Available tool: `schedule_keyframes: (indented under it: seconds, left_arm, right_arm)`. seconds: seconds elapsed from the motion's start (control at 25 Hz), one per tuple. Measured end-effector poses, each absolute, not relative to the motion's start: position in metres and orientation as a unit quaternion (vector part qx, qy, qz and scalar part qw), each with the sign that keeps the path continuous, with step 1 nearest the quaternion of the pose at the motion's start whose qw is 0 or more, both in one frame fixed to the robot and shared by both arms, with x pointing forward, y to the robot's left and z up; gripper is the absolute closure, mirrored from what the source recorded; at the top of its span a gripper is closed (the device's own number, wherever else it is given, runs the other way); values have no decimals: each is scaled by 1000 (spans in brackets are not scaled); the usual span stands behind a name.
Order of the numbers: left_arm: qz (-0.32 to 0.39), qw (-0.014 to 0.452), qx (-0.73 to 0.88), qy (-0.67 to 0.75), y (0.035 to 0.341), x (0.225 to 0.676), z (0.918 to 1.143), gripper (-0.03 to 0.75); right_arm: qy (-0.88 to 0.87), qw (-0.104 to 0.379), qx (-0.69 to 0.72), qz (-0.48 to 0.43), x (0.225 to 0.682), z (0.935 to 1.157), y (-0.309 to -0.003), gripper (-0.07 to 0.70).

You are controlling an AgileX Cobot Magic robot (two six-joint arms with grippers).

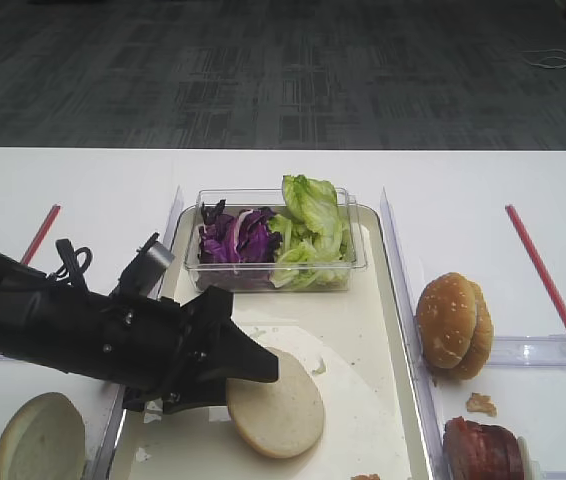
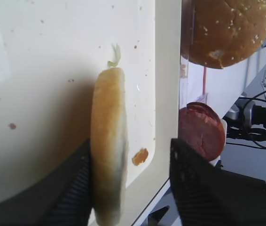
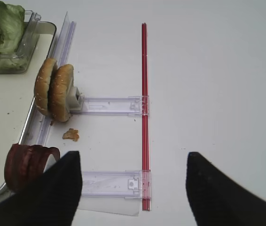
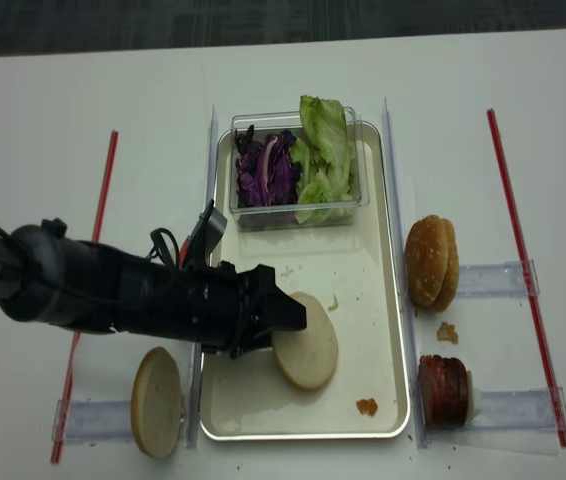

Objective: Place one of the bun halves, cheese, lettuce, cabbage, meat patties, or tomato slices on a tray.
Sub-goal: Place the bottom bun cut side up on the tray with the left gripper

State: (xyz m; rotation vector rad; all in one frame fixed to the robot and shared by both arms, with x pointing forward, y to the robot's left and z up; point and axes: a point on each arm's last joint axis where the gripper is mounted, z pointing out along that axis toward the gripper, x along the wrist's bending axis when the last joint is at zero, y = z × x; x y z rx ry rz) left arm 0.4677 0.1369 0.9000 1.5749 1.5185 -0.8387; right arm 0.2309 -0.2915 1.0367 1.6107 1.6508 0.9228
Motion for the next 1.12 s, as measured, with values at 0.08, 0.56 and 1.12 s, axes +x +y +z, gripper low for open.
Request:
schedule_keyframes:
  seconds: [0.08,0.56,1.12]
  left_arm:
    - [-330,387,623,595,137,467,900,384]
    - [-286,369,655,595,150,466,916,384]
    - [-202,285,763,543,155,499,981,384]
  right_arm:
    - [629,323,614,352,231,1037,-291,140]
    - [629,323,614,352,231,1037,-291,140]
    - [628,323,614,352,231,1037,-291,140]
